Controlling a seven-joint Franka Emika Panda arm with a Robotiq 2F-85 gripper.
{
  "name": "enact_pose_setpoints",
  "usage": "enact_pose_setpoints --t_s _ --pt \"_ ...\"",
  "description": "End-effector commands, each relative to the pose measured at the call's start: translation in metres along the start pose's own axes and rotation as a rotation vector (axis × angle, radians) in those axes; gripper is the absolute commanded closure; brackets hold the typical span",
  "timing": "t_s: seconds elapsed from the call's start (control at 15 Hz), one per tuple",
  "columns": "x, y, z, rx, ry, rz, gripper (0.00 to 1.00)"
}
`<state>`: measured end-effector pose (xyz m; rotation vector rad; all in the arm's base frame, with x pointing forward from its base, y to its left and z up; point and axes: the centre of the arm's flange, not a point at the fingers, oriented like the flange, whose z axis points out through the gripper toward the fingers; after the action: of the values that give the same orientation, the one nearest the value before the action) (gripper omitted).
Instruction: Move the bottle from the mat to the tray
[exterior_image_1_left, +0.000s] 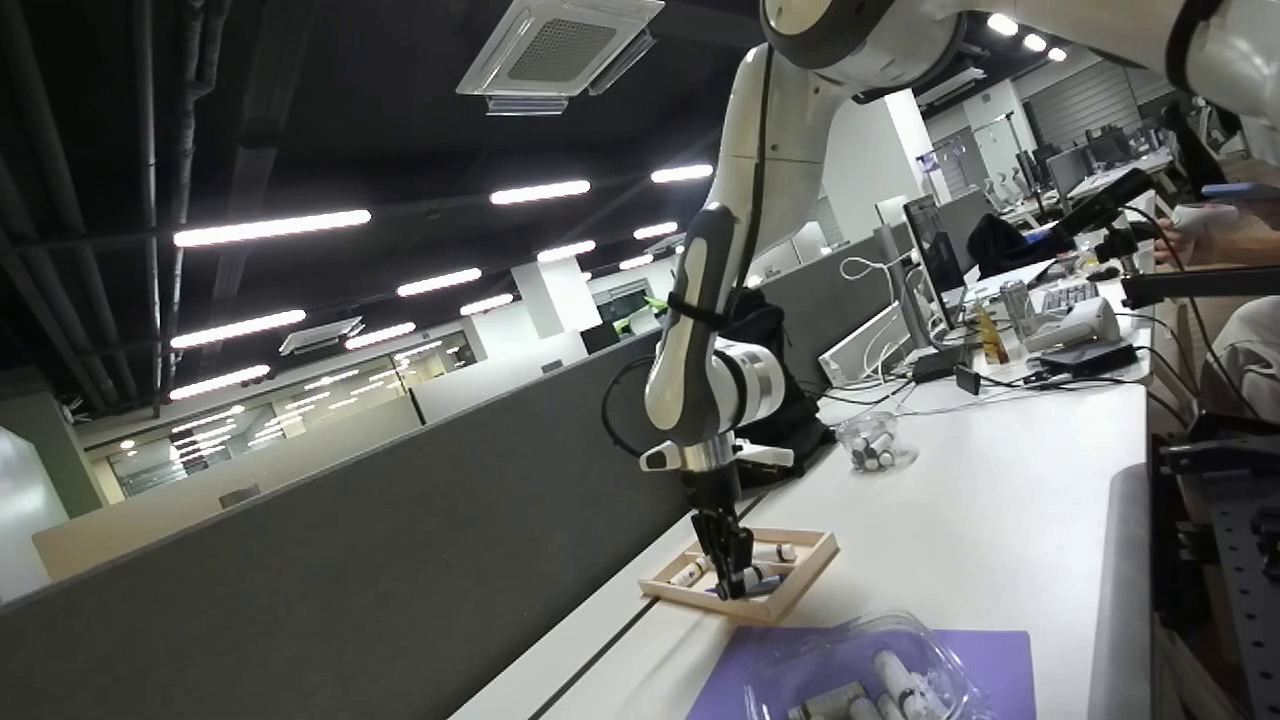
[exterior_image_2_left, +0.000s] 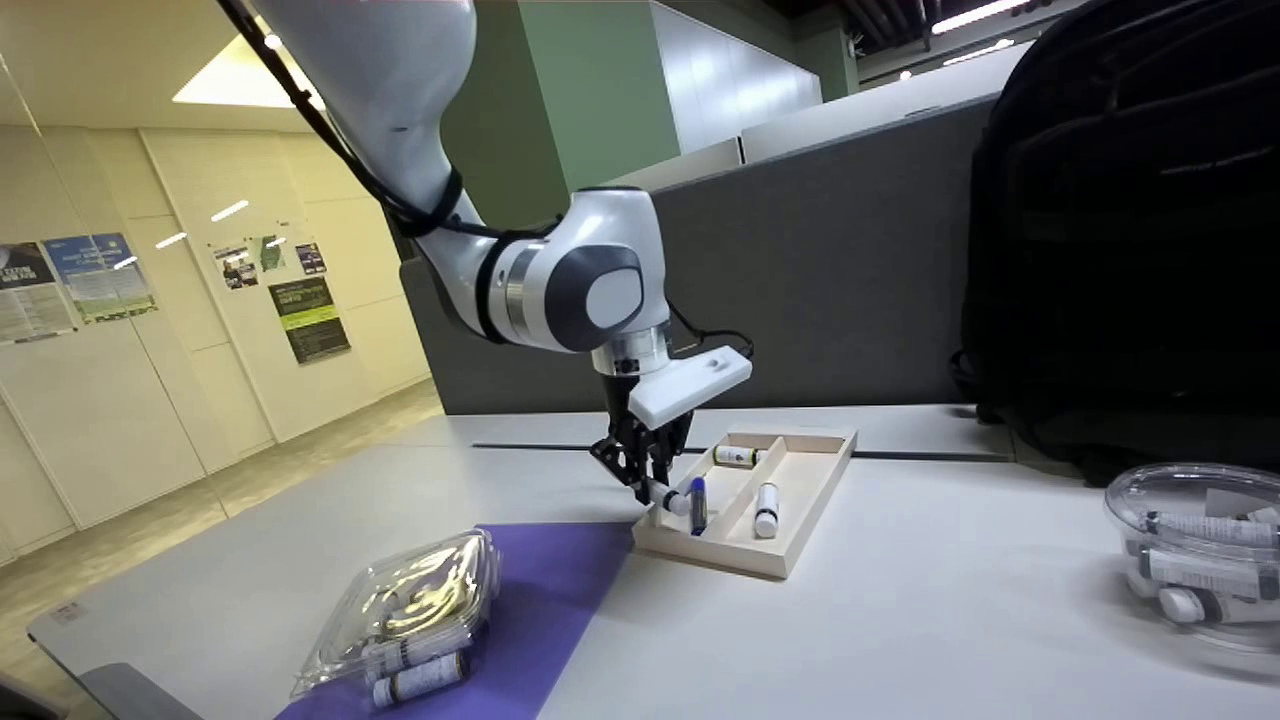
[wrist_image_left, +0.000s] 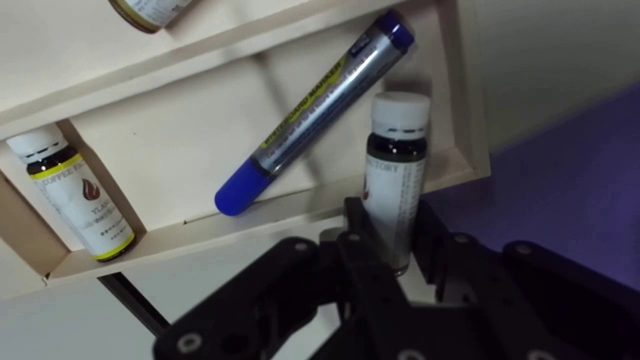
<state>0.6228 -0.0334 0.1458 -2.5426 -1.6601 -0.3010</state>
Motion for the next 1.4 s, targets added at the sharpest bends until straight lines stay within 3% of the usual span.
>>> enact_pose_setpoints --t_s 0.0,0.07,0.2,0.33,0.73,1.0,1.33 --pt "-0.004 0.012 0.006 0.012 0.011 -0.02 0.93" --pt "-0.005 0.012 0.007 0.015 0.013 -0.02 0.93" --pt "-0.005 0.013 0.004 0.017 0.016 -0.015 0.47" --pt "-0.006 0.012 0.001 0.028 0.017 -0.009 0.44" --pt "0.003 0.0 -0.024 0.029 0.03 0.001 0.04" --pt "0.02 -0.013 -0.058 -0.02 0.032 0.043 0.0" --pt "0.034 -0.039 -0.097 -0.033 -0.031 0.205 0.0"
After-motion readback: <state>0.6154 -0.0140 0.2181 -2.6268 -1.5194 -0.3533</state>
